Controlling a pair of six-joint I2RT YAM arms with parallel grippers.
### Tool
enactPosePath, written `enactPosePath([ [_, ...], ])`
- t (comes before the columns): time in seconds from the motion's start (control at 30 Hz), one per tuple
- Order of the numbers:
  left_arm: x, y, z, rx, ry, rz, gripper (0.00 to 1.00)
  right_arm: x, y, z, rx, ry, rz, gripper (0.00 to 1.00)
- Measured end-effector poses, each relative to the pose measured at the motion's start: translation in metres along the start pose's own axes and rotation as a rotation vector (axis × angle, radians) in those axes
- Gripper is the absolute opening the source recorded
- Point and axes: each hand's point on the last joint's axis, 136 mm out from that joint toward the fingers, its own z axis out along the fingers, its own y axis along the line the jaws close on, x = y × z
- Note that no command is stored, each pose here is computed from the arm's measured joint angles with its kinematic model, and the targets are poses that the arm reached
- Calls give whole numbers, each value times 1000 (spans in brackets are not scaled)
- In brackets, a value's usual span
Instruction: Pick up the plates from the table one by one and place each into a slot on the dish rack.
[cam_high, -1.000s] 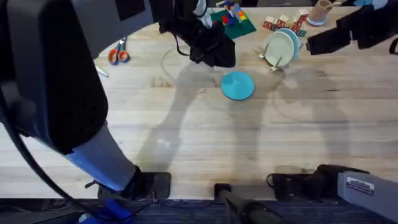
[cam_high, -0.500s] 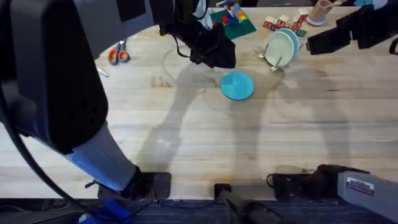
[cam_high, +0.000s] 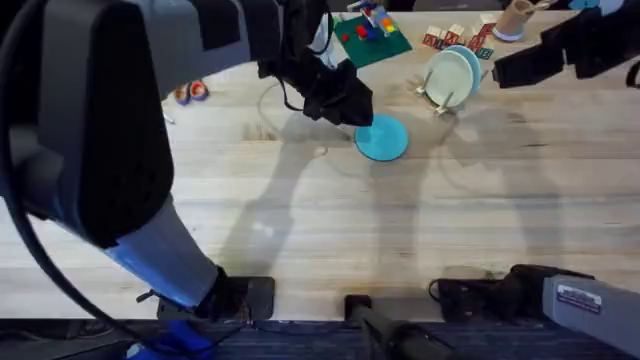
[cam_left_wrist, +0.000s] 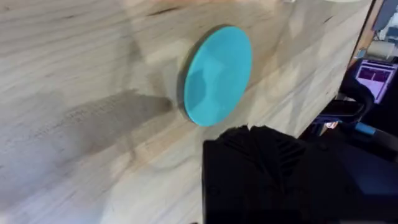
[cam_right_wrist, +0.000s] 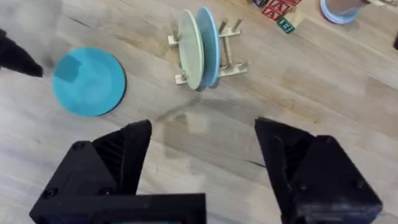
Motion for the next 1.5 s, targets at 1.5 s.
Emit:
enactPosePath([
  [1.5, 8, 44, 53, 39, 136, -107, 41, 0, 0, 0, -1, 1, 0, 996],
])
